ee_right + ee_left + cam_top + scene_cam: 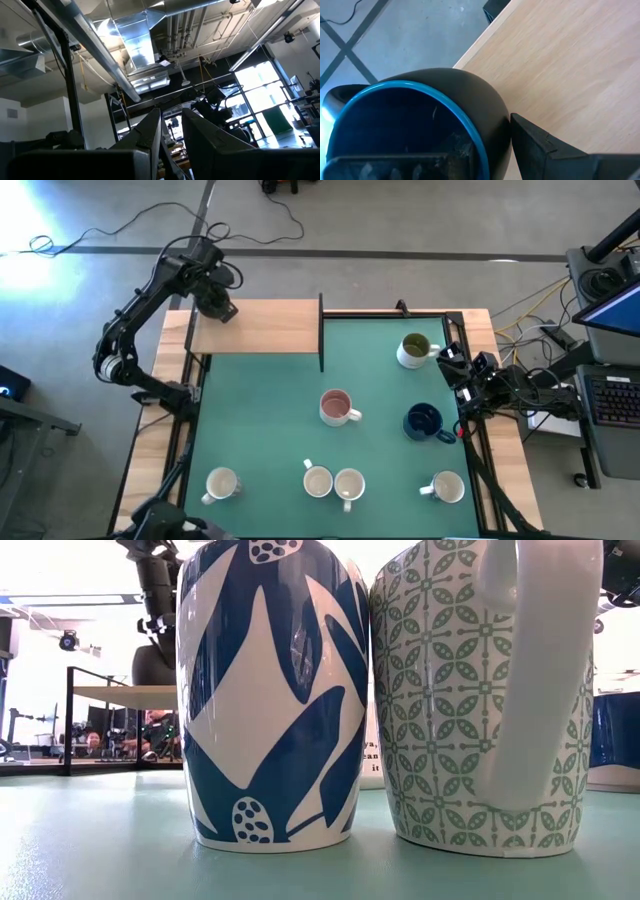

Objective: Place coffee mugs
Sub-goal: Put the black blue mug on the shelf

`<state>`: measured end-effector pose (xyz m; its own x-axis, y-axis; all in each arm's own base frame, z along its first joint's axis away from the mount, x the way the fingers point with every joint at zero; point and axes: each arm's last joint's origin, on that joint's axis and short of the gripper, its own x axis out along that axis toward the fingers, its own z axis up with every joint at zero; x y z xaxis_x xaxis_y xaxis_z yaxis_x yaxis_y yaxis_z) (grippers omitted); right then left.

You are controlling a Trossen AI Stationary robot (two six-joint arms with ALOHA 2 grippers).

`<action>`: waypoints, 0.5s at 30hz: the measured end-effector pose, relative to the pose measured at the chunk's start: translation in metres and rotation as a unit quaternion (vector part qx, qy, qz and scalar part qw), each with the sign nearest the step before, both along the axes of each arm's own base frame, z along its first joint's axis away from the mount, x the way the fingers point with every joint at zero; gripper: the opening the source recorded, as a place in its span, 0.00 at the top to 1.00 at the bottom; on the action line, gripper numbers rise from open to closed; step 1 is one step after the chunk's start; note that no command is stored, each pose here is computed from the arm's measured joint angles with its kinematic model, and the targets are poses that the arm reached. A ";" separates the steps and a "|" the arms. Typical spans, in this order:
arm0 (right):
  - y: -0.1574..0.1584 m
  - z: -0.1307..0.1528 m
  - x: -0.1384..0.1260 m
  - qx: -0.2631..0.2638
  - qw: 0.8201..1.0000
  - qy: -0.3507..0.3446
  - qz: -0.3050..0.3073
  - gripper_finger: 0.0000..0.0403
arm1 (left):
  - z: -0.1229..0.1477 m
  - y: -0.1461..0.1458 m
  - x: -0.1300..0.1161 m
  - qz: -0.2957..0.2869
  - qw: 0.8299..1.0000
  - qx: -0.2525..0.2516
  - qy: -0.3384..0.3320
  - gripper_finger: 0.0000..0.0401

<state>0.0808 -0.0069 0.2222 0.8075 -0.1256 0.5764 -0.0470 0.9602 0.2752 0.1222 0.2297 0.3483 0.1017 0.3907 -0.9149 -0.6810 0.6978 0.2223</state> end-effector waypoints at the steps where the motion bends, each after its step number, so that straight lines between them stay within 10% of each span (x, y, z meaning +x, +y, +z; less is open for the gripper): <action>1: 0.000 0.000 0.000 0.000 1.000 0.000 0.000 0.83 | 0.000 0.000 0.000 0.000 1.000 0.000 0.001 0.79; 15: 0.000 0.000 0.000 0.000 1.000 0.000 0.000 0.83 | 0.001 -0.001 -0.001 0.024 1.000 -0.007 -0.008 0.80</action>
<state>0.0807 -0.0069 0.2223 0.8072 -0.1256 0.5767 -0.0471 0.9603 0.2751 0.1215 0.2286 0.3491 0.0968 0.3836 -0.9184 -0.7173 0.6666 0.2028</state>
